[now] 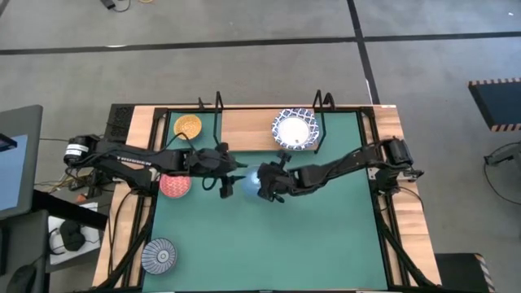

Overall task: Place and stack bowls onto a shelf
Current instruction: Put the blue patterned bowl on the shelf

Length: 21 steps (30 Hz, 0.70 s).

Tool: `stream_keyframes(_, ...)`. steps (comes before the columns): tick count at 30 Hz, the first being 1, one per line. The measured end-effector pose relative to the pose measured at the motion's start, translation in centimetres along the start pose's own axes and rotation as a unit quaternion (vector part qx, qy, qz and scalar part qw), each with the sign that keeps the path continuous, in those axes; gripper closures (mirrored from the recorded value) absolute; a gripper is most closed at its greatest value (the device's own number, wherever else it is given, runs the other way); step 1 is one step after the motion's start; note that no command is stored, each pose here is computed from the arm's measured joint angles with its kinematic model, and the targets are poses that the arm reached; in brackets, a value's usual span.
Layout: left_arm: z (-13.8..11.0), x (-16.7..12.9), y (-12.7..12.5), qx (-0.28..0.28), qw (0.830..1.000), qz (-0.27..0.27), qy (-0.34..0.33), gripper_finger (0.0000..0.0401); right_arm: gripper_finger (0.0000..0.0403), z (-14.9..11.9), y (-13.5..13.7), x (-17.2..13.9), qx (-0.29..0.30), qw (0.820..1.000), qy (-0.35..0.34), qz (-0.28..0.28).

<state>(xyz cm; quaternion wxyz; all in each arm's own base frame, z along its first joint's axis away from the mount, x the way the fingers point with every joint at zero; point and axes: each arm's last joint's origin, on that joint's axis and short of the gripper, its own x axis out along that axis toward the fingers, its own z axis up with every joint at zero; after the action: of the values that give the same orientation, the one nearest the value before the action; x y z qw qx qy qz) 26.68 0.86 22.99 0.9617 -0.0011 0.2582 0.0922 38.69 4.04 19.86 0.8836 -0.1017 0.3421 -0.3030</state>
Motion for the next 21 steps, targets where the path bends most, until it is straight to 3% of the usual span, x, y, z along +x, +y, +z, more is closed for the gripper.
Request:
stream_keyframes(11,0.3,-0.1,0.2,0.025,0.995,0.097,-0.015,0.0235,0.0358,2.7,0.9,-2.3,-0.116,0.99,-0.055,-0.058)
stream_keyframes(21,0.7,-0.1,0.2,0.051,0.993,0.104,-0.032,0.0365,0.0356,3.1,1.1,-2.6,-0.135,0.986,-0.071,-0.069)
